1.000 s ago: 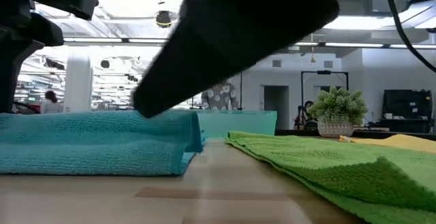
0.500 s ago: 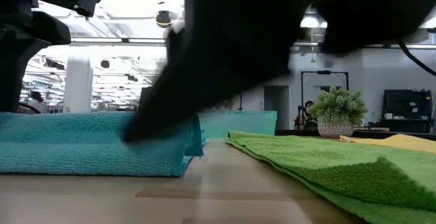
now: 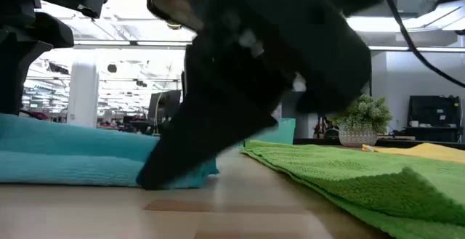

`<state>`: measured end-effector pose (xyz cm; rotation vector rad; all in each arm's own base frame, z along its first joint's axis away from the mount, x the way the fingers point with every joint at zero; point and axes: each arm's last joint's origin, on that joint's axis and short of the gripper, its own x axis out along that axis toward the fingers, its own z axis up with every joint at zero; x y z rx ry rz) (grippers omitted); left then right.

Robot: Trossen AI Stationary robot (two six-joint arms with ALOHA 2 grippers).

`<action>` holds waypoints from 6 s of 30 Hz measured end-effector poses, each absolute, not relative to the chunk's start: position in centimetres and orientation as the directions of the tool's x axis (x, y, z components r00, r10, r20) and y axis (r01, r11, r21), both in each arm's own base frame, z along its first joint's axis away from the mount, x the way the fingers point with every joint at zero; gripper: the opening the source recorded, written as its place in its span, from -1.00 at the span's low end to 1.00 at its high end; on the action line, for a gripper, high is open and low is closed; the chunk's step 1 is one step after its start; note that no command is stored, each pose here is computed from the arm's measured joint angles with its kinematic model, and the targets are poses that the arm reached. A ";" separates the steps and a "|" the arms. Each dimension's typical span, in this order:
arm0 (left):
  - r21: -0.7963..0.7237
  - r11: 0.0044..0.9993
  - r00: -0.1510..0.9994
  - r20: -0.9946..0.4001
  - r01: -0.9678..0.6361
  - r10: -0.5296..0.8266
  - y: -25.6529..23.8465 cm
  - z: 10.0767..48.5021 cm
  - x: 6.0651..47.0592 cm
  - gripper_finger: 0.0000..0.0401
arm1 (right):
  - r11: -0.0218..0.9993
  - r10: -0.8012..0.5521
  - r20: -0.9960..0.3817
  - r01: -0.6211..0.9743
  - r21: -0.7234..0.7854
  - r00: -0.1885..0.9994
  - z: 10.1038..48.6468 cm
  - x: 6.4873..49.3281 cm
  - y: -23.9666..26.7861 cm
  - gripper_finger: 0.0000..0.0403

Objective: Roll microfiber towels into tight, uniform cylinder then place into a basket
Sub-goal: Roll the blue towel

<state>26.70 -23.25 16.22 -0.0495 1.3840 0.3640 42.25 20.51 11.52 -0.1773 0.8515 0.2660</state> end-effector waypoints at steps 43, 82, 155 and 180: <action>0.361 0.931 0.381 -0.855 -0.051 0.352 -26.5 12.9 25.4 0.10 | 0.958 0.160 -0.765 -0.284 -0.031 0.623 10.6 42.5 20.2 -0.20; 0.126 0.992 0.278 -0.953 0.013 0.117 -28.1 14.8 27.0 -0.99 | 0.918 0.349 -0.742 -0.368 0.149 0.572 13.1 42.2 24.4 -0.94; 0.081 0.996 0.193 -0.977 -0.044 0.088 -20.7 14.6 28.2 -0.99 | 0.966 0.249 -0.861 -0.055 0.251 0.444 13.1 43.1 19.9 -0.86; 0.087 0.993 0.223 -0.969 -0.078 0.103 -20.7 14.5 28.4 -0.41 | 0.966 0.257 -0.855 -0.102 0.236 0.451 15.1 42.7 19.4 -0.17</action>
